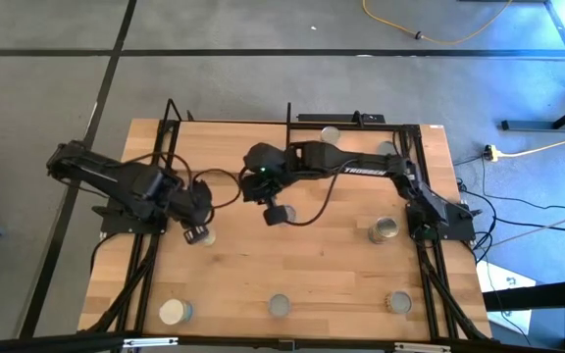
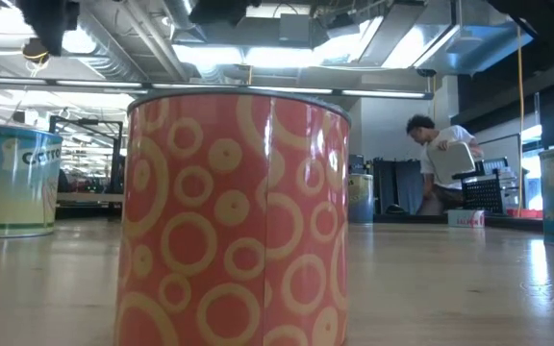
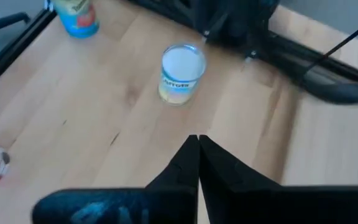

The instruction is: Pick and place cans onto a shelf

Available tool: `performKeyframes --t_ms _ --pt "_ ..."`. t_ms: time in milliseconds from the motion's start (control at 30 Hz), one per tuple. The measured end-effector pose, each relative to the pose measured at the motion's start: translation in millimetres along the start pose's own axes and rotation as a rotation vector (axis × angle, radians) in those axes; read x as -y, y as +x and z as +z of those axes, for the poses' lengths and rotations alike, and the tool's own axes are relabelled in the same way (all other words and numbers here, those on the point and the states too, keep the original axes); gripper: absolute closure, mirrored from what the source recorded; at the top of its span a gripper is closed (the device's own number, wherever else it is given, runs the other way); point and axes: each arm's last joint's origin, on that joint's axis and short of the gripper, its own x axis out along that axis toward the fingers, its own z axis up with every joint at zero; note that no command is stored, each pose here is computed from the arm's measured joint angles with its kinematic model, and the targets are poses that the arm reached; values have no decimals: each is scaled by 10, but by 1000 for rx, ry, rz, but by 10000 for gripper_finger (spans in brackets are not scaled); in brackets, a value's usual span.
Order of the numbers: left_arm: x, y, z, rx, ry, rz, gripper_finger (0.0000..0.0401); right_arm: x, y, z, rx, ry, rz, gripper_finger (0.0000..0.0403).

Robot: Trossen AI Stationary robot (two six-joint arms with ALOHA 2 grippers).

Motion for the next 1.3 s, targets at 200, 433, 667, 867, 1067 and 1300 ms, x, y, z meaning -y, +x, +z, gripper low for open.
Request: performKeyframes --t_ms 200,433,667,867,1067,1300 --pt "-87 208 -100 -32 120 87 361 5 -14 -21 -28 1 -19 393" --pt "-170 553 -215 -102 261 152 370 20 -22 -8 -32 -4 -67 393" --pt "-160 706 -241 -107 254 106 389 25 -22 -4 -28 -5 -74 393" --pt "-147 709 -233 -97 251 94 399 21 -22 -3 -27 -6 -71 393" --pt "-136 703 -242 -132 229 58 399 21 -22 -4 -28 -6 -71 393" --pt "-118 504 -171 -164 202 16 398 21 -25 -2 -26 -5 -70 393"
